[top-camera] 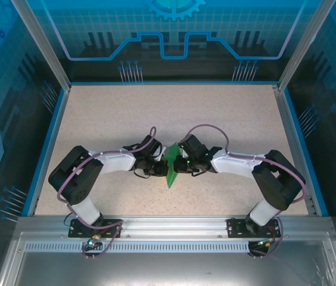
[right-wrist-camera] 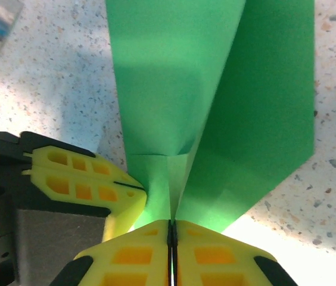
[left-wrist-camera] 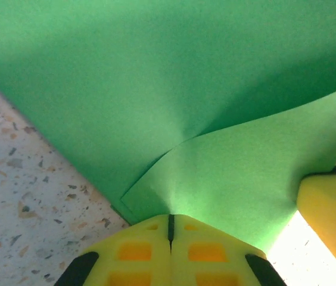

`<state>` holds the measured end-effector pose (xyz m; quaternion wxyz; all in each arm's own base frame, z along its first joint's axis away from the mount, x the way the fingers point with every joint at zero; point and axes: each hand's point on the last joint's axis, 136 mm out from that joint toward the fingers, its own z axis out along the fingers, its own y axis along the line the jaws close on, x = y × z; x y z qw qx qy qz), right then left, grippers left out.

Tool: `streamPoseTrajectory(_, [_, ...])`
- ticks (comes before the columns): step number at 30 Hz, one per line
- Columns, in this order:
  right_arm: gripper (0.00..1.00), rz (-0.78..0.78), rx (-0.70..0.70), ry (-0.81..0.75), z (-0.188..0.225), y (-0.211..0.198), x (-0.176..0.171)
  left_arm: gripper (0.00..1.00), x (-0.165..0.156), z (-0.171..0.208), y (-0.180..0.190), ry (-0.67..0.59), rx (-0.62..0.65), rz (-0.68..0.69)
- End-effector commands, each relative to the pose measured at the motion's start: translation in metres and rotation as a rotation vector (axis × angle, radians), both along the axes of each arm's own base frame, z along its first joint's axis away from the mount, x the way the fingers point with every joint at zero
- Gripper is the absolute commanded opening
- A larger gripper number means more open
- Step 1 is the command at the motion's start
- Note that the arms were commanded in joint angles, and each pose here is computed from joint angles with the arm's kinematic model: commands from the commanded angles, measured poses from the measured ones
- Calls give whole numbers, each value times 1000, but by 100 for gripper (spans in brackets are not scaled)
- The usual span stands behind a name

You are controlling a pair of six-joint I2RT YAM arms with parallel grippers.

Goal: Fold a paper plane with a square sheet of paper (pick it up from the middle)
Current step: Fourth fold the wing at the center of the table.

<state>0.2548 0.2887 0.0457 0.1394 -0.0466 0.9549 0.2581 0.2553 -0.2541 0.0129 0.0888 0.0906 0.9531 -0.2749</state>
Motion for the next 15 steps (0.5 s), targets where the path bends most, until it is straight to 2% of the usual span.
streamPoseTrajectory(1, [10,26,-42,-7,-2,4,0,1,-16,-28,28,70,107,28])
streamPoseTrajectory(15, [10,59,60,3,2,26,-3,1,-13,-29,33,87,50,63])
